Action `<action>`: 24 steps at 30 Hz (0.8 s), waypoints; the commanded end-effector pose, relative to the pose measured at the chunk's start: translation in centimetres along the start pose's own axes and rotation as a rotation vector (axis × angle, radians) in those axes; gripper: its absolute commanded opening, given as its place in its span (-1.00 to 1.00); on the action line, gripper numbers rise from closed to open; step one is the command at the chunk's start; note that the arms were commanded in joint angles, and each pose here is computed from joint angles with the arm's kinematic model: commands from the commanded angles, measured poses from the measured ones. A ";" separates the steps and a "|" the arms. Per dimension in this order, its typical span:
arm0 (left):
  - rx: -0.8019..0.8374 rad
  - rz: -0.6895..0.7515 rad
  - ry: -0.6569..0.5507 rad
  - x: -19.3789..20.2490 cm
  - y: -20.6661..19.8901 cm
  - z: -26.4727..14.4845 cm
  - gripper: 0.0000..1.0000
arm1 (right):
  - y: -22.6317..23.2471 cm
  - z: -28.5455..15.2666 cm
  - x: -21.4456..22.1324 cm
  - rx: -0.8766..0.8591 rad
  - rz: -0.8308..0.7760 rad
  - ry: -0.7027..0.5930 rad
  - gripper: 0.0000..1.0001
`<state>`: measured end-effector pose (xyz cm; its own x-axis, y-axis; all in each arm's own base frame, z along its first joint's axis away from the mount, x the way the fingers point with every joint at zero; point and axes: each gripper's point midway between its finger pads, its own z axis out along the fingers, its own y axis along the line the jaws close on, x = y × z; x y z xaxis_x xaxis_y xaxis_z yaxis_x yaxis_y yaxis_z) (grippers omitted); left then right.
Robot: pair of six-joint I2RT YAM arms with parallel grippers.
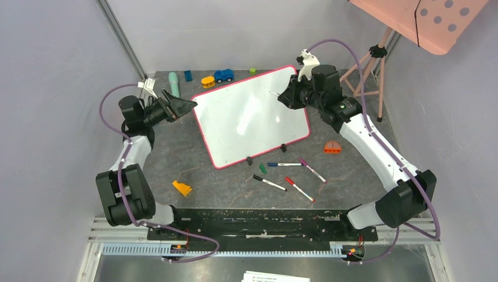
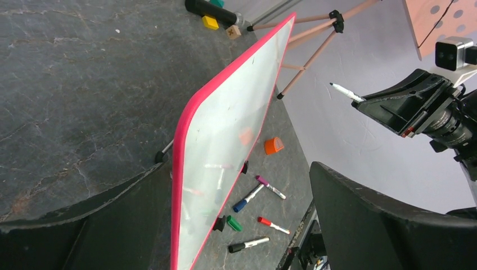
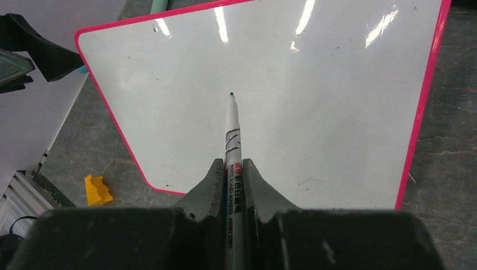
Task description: Write a sentence on the whiteboard
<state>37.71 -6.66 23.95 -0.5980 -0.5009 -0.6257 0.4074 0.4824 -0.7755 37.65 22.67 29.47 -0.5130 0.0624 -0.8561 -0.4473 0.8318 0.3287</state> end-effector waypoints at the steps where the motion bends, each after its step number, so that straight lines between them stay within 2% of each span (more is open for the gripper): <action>1: 0.017 0.040 -0.004 -1.2 -1.2 0.2 0.99 | 1.6 -1.1 -3.6 -0.044 -0.033 -0.112 -1.00; 5: 0.040 0.027 0.020 -0.4 -1.5 0.4 0.99 | 1.5 -1.4 -3.0 -0.050 -0.047 -0.117 -1.00; 12: 0.073 -0.058 0.101 3.1 -0.6 0.9 0.99 | 1.4 -2.4 -2.4 -0.045 -0.049 -0.126 -1.00; 17: 0.075 -0.054 0.087 3.5 -0.2 1.3 0.99 | 1.6 -2.9 -2.4 -0.052 -0.058 -0.130 -1.00; 24: 0.116 -0.086 0.134 4.0 0.6 2.0 0.99 | 1.8 -3.4 -2.5 -0.057 -0.055 -0.137 -1.00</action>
<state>36.88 -9.39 20.07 -0.7069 -0.4635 -0.5343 0.3753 0.3946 -0.8387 36.16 21.97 31.57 -0.4403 0.0794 -0.8943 -0.4804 0.8207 0.3094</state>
